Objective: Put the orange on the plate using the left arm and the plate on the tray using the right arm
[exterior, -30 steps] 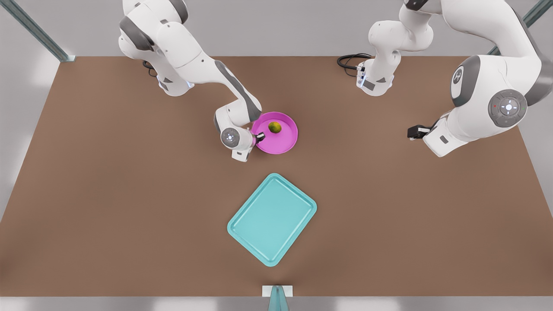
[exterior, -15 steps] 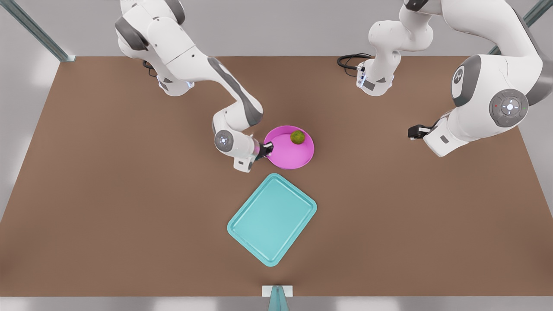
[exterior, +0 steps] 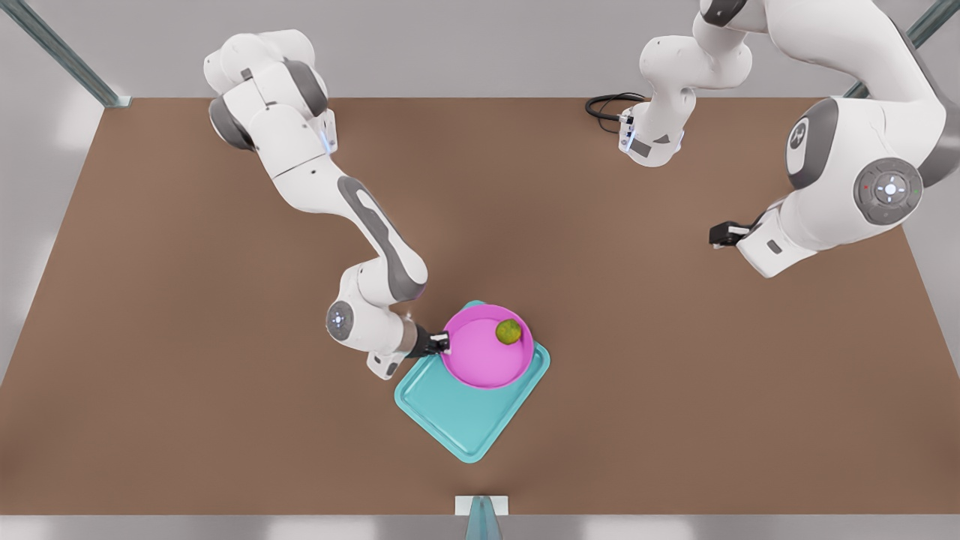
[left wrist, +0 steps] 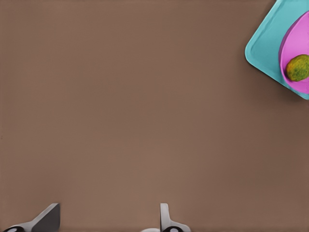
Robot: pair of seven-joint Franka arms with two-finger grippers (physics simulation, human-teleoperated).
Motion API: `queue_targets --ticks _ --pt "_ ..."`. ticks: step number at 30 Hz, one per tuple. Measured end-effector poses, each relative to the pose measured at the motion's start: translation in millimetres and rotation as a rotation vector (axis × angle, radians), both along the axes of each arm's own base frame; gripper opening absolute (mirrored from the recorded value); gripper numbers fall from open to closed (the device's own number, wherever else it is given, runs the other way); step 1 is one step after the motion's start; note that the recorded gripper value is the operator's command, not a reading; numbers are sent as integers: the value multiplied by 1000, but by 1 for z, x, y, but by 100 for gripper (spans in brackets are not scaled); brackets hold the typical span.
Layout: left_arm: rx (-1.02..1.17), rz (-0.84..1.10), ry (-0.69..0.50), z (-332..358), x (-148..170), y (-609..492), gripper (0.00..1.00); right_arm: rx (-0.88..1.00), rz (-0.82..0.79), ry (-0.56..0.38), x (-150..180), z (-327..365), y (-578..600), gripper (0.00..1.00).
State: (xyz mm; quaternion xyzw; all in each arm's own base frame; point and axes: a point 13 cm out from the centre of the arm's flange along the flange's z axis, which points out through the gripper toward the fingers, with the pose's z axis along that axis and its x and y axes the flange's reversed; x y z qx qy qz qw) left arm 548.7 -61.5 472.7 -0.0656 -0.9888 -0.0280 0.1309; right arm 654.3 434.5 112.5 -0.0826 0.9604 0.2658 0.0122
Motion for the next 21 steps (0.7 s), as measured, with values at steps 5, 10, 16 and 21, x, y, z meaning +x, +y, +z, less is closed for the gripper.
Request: queue_targets --ticks 5,10,16,21 --pt "11 3 14 -3 -1 4 100 -2 -22 -20 13 -18 -1 100" --pt "12 4 28 -2 -6 4 100 -3 -39 -49 18 -13 0 100" --pt "11 1 45 -2 -11 3 100 -107 -95 -122 70 114 -135 100" --pt "11 1 55 -3 -12 4 100 -511 36 -80 18 277 -314 100"
